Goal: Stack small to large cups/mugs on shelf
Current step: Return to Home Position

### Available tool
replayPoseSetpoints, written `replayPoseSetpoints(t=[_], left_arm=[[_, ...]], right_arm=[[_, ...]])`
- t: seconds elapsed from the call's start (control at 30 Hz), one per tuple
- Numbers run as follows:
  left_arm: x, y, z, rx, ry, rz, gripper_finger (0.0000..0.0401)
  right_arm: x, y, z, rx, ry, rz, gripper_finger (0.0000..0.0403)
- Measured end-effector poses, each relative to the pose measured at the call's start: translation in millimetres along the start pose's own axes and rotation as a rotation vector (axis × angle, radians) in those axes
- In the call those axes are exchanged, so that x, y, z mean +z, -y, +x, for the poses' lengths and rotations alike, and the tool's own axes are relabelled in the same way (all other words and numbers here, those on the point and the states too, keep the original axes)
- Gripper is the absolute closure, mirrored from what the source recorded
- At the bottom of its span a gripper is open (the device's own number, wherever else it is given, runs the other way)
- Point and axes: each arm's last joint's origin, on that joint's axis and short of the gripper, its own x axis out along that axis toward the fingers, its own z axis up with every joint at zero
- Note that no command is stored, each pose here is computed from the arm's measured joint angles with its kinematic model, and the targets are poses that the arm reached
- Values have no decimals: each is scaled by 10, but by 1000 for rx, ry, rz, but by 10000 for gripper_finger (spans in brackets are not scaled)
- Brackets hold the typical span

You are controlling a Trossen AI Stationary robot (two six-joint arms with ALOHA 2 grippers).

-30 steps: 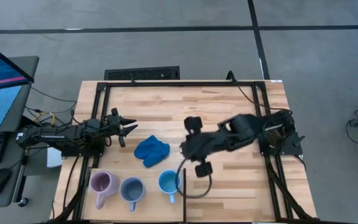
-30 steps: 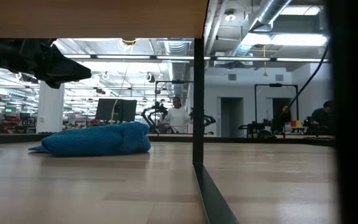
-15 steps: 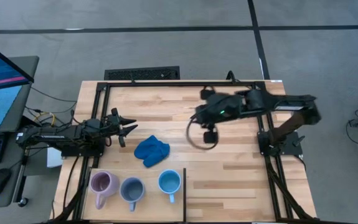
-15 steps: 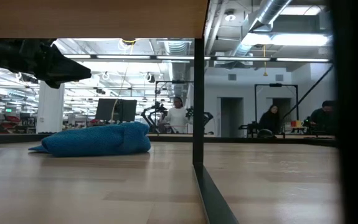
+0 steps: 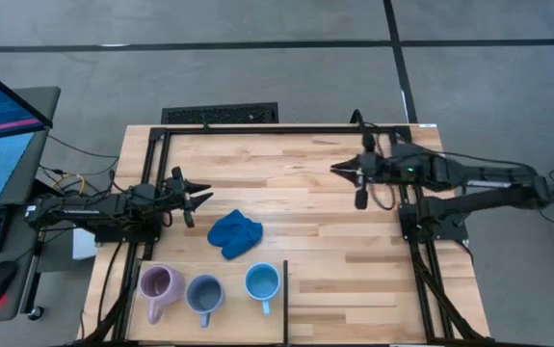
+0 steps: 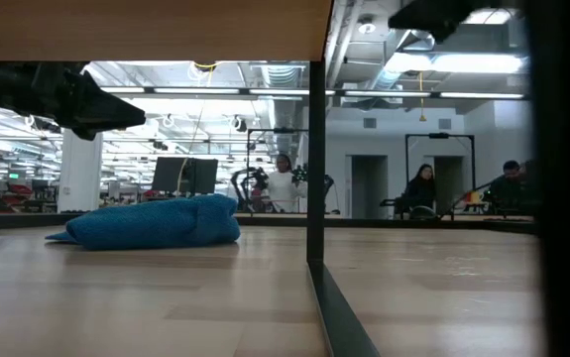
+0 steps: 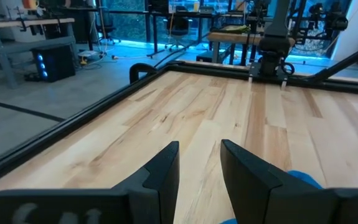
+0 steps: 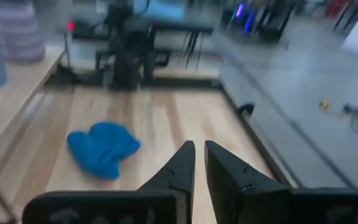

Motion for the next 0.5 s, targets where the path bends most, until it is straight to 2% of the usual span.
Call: replayPoseSetpoints(t=[0.2,0.37,0.5], left_arm=[[0,0,0,0,0,28,293],[1,0,0,1,1,28,293],[3,-14,0,49,5,27,293]], right_arm=[[-542,70,-122,-69,229,22,345],[-945,198,-110,-187,245,85,345],[-1145,299,-115,-183,270,105,345]])
